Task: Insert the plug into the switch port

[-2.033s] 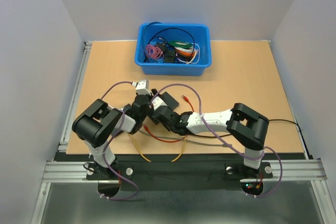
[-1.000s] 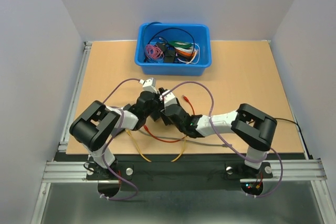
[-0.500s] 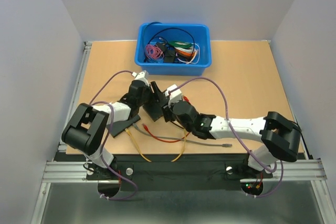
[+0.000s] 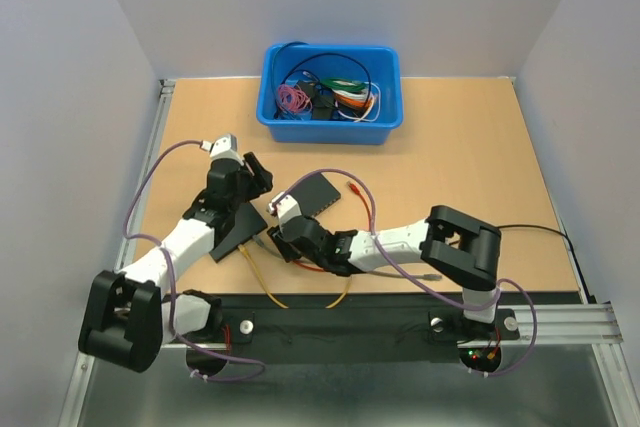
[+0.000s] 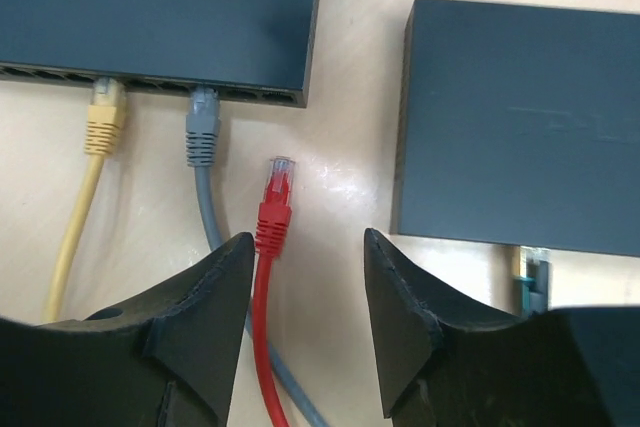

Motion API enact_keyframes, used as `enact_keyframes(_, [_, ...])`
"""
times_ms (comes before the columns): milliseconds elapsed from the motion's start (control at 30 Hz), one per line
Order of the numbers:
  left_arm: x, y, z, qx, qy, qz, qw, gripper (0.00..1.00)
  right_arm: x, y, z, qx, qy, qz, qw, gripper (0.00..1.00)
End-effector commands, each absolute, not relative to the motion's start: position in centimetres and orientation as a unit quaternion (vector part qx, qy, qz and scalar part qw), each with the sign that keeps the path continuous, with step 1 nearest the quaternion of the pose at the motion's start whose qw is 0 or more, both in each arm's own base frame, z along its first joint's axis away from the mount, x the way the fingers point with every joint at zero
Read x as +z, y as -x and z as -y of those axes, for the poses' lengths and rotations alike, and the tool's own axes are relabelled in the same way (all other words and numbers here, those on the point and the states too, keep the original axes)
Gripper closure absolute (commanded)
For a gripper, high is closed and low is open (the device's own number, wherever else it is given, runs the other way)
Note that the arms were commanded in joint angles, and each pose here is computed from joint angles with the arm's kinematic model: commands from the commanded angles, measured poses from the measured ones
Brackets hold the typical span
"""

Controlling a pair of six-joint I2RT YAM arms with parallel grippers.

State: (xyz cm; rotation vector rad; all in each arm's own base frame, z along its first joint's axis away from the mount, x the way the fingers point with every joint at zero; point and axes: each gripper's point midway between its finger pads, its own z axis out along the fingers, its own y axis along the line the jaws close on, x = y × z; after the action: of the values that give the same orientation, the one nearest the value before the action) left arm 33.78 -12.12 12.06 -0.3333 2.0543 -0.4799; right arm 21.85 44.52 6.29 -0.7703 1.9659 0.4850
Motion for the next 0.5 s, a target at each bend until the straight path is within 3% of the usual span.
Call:
enact_keyframes(0, [10.7, -32.2, 8.8, -0.135, 0.159, -0.844, 0.494, 0.32, 7.4, -22.3, -46.7, 0.217, 0.300, -0.797, 0.478, 0.48])
enact_keyframes(467, [11.1, -32.1, 8.6, -0.144, 0.157, -0.837, 0.504, 0.32, 5.0, -22.5, -47.5, 0.204, 0.303, -0.809, 0.461, 0.52])
